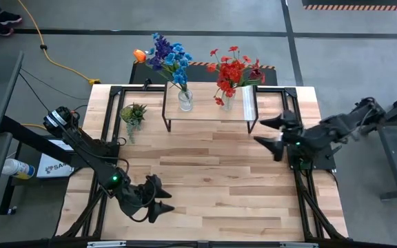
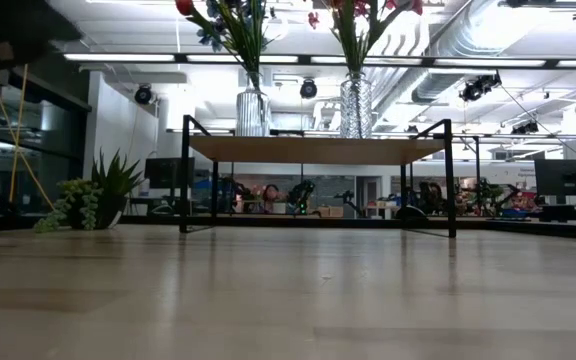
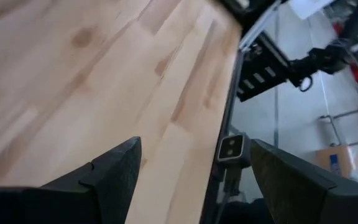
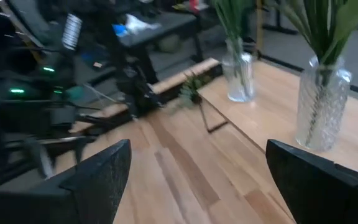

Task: Pick and place flowers into a vace then onto a shelf
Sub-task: Return to Home Position

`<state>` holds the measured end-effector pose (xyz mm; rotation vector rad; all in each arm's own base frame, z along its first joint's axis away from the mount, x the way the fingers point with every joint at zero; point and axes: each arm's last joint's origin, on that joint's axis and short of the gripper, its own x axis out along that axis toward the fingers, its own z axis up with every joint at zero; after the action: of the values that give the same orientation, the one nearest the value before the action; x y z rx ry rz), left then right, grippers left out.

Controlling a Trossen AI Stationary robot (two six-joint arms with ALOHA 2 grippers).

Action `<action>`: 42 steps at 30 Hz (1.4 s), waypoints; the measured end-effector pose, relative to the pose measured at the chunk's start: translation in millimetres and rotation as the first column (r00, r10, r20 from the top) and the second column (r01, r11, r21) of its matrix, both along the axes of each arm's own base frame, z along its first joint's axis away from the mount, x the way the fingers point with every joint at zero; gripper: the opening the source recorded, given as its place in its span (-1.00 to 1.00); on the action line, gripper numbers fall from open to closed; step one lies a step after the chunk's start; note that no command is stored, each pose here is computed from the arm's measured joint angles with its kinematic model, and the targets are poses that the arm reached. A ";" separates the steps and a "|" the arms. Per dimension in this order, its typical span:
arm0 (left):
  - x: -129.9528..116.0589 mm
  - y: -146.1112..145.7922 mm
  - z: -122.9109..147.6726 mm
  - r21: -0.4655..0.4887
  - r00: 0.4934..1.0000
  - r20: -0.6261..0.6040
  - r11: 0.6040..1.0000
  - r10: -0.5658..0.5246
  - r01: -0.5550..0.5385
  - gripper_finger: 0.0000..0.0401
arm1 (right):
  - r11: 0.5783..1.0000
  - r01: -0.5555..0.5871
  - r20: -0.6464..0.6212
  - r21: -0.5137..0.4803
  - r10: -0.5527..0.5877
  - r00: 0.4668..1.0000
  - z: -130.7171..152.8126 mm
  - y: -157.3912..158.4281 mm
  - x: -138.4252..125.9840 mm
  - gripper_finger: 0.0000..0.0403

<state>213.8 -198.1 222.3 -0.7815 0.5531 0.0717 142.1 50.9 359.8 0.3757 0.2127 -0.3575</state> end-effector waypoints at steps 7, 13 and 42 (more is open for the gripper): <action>7.6 7.4 14.6 0.192 0.989 0.139 0.981 -0.044 0.016 0.65 | 0.996 -0.094 0.087 0.009 0.093 0.992 12.3 -4.8 -41.1 0.78; 10.0 39.0 43.2 0.328 0.975 0.214 0.945 -0.059 -0.014 0.65 | 0.997 -0.070 0.123 -0.012 0.071 0.990 14.4 -12.7 -63.1 0.80; -91.1 130.7 44.9 0.380 0.869 0.490 0.915 -0.074 -0.136 0.65 | 0.998 0.013 0.136 -0.058 -0.005 0.991 -2.3 -31.0 -96.4 0.80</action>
<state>122.7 -67.3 267.1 -0.3744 0.0223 0.0116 45.7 19.9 357.5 0.3415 0.0674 -0.3453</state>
